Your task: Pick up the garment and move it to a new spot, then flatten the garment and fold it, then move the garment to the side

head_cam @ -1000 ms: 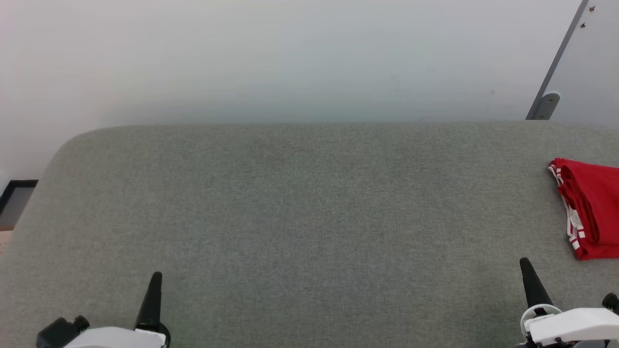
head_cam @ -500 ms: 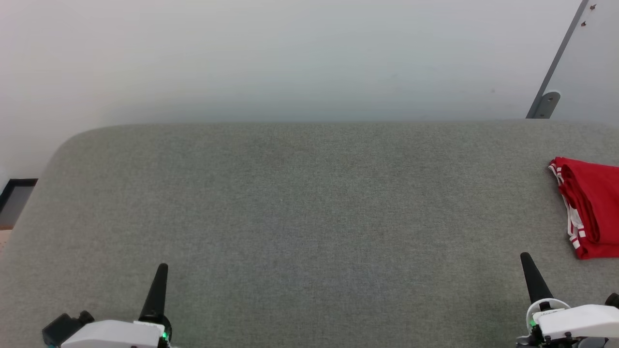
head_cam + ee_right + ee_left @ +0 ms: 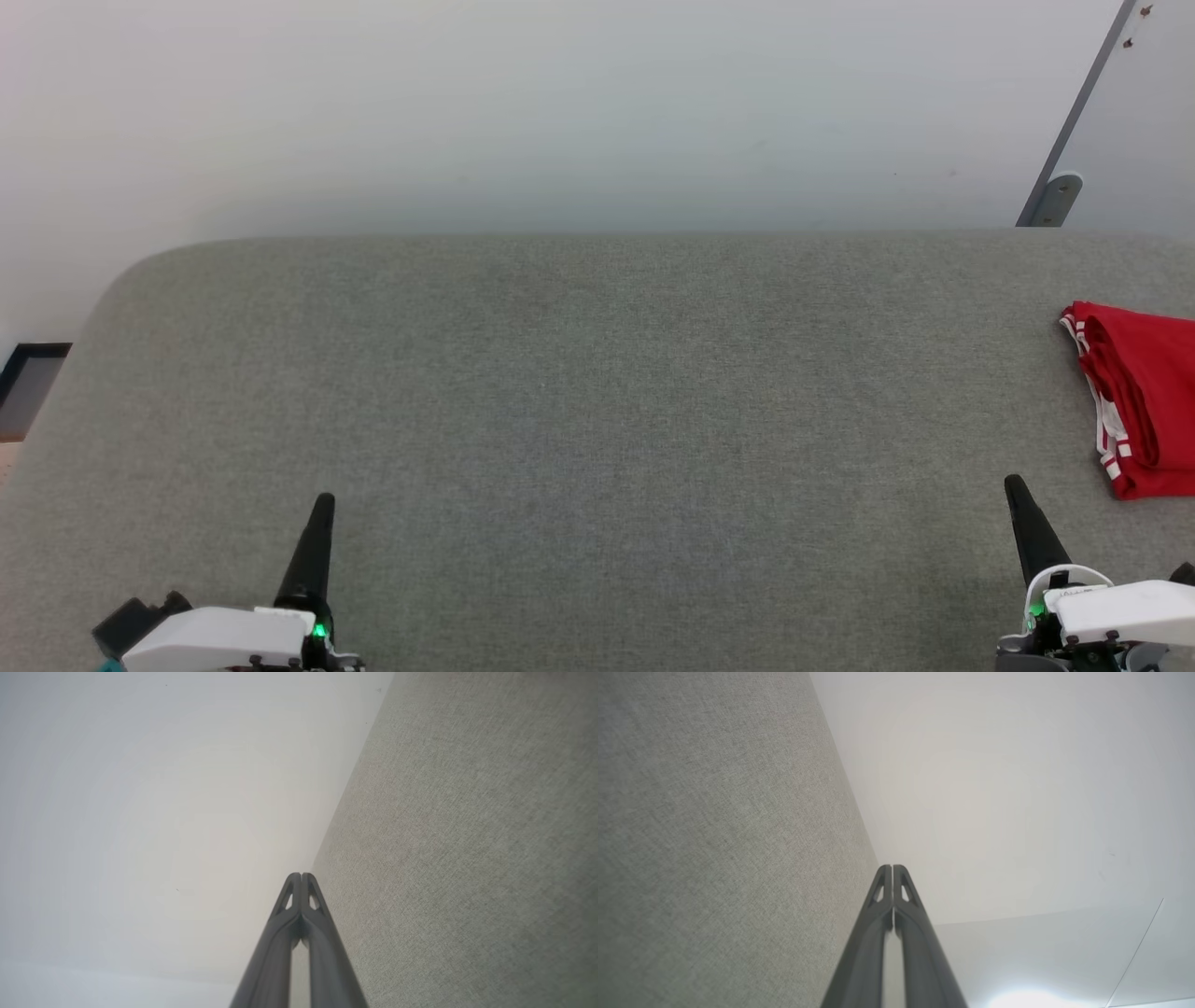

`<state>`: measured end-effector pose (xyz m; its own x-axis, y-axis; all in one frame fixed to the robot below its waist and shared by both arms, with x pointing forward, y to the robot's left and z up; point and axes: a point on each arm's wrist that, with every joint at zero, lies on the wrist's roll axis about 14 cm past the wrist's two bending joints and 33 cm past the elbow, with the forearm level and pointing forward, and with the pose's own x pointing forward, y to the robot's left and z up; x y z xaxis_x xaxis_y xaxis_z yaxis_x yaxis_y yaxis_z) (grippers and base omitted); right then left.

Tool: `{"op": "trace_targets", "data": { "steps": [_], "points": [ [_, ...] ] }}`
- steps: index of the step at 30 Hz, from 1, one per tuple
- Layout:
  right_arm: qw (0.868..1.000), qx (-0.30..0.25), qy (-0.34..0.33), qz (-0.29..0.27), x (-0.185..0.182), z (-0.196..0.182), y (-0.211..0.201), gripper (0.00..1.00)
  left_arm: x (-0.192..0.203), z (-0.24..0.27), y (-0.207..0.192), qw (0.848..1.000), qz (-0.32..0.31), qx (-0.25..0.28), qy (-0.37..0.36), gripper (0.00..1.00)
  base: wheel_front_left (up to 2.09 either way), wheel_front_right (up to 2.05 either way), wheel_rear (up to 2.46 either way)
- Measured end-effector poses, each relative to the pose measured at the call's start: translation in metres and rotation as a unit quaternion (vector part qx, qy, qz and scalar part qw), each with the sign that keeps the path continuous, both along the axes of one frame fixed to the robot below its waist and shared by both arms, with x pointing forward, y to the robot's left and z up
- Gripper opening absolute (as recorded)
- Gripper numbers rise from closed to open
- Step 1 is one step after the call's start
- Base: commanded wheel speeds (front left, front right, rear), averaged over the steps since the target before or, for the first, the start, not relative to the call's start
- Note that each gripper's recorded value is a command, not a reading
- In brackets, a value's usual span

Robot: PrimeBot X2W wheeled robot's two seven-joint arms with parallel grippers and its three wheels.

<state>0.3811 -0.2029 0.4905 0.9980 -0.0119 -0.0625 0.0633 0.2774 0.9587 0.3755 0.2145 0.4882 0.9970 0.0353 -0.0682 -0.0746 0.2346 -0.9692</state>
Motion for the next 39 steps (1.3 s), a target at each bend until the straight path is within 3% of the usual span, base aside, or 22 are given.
{"op": "trace_targets", "data": {
  "steps": [39],
  "points": [
    [0.990, 0.140, -0.030, 0.001, 0.008, 0.016, 0.002, 0.00, 0.012, 0.016, -0.015, 0.992, -0.013, -0.121, -0.031, 0.00, 0.00, 0.00, 0.00]
  ]
}}
